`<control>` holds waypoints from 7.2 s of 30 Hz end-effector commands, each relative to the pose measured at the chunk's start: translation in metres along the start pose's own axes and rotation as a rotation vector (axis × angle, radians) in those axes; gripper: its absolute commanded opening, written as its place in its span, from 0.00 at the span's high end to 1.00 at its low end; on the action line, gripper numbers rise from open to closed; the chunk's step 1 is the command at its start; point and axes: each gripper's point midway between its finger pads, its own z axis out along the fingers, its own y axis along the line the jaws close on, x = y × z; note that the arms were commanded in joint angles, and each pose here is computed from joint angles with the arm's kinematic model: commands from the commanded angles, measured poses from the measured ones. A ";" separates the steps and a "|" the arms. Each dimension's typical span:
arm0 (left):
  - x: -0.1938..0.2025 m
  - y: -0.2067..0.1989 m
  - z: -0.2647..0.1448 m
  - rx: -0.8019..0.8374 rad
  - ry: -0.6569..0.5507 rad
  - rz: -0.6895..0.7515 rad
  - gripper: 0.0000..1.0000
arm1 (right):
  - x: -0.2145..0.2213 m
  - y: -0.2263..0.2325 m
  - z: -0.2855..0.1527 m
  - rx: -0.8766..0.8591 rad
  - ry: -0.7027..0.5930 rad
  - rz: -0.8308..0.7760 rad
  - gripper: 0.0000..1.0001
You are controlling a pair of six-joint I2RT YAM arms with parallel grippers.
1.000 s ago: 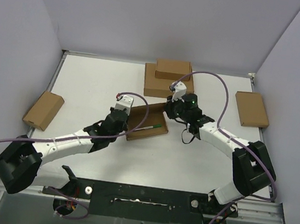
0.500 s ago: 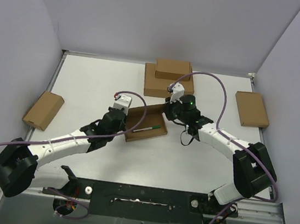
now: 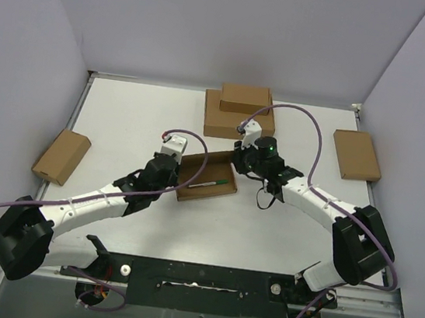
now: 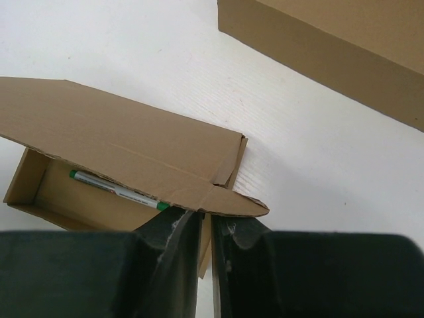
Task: Fold the paper box
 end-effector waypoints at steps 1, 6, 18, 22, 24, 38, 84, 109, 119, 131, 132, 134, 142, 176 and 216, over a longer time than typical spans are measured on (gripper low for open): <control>-0.044 -0.034 -0.009 0.161 -0.091 -0.080 1.00 | 0.009 0.044 -0.008 -0.150 0.054 0.045 0.89; -0.036 -0.034 -0.009 0.165 -0.070 -0.074 1.00 | 0.026 0.039 -0.010 -0.128 0.084 0.033 0.89; -0.017 -0.035 -0.014 0.189 -0.048 -0.095 1.00 | 0.052 0.033 -0.025 -0.112 0.119 -0.011 0.89; -0.018 -0.037 -0.015 0.197 -0.050 -0.100 1.00 | 0.060 0.034 -0.026 -0.122 0.137 0.010 0.89; -0.018 -0.038 -0.015 0.202 -0.049 -0.100 1.00 | 0.064 0.033 -0.027 -0.127 0.145 0.026 0.89; -0.016 -0.042 -0.017 0.223 -0.047 -0.097 1.00 | 0.074 0.024 -0.031 -0.134 0.169 0.064 0.88; -0.053 -0.030 -0.132 0.451 -0.155 -0.207 0.56 | 0.006 0.007 -0.114 -0.560 -0.060 -0.256 0.63; -0.027 -0.022 -0.071 0.341 -0.340 -0.075 0.52 | -0.039 -0.036 -0.058 -0.714 -0.260 -0.548 0.21; -0.025 -0.031 -0.051 0.329 -0.309 -0.126 0.63 | -0.038 -0.032 -0.046 -0.694 -0.242 -0.531 0.34; -0.021 -0.028 -0.048 0.298 -0.286 -0.180 0.73 | -0.026 -0.042 -0.033 -0.654 -0.177 -0.473 0.52; -0.021 -0.028 -0.048 0.298 -0.285 -0.185 0.73 | -0.025 -0.041 -0.032 -0.656 -0.174 -0.470 0.54; -0.021 -0.029 -0.047 0.300 -0.282 -0.193 0.73 | -0.023 -0.040 -0.030 -0.655 -0.166 -0.468 0.56; -0.022 -0.034 -0.042 0.304 -0.266 -0.216 0.78 | -0.021 -0.034 -0.026 -0.657 -0.153 -0.464 0.75; -0.061 -0.042 -0.021 0.154 -0.249 -0.253 1.00 | -0.049 -0.043 -0.031 -0.469 -0.156 -0.285 1.00; -0.096 -0.038 0.086 -0.001 -0.340 -0.290 1.00 | -0.064 -0.033 0.022 0.014 -0.251 -0.042 1.00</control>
